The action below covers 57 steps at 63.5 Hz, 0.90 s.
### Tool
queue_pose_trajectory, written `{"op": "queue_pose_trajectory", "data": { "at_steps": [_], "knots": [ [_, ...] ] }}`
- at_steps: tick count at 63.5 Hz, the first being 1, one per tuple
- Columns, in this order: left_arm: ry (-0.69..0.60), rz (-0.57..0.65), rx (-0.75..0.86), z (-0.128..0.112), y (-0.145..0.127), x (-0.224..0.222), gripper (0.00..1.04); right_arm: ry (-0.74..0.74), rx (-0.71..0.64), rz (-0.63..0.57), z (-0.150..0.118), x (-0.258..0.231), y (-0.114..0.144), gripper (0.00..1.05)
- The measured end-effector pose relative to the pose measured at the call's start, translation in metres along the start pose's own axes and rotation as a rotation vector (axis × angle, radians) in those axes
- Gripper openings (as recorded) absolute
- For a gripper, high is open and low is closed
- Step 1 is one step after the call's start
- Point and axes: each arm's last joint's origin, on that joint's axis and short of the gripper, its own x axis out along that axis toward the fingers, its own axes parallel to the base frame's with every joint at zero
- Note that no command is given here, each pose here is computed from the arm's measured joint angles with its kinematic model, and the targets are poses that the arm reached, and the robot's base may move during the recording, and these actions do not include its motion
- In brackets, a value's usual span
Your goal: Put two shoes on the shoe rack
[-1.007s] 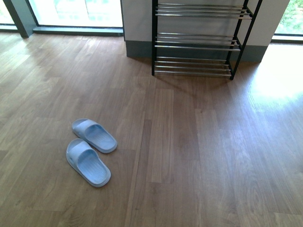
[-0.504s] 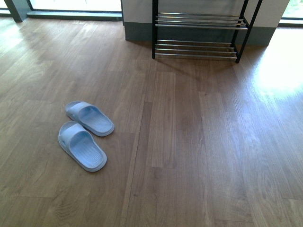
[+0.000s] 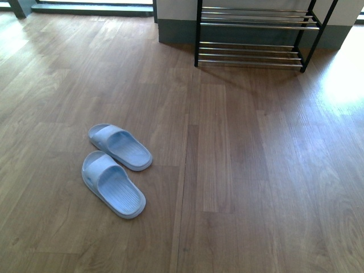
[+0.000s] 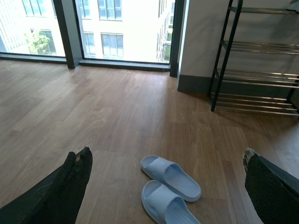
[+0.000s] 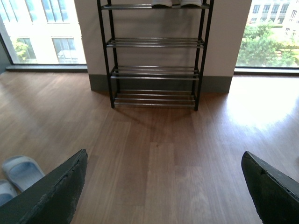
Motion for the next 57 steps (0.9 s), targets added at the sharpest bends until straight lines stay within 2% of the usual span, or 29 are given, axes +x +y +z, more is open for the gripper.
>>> {"op": "queue_pose_trajectory", "data": {
  "at_steps": [57],
  "knots": [
    [0.0,-0.001,0.0,0.0,0.0,0.0,0.95,0.001,0.0,-0.001,-0.0001,0.0,0.0,0.96]
  ]
}}
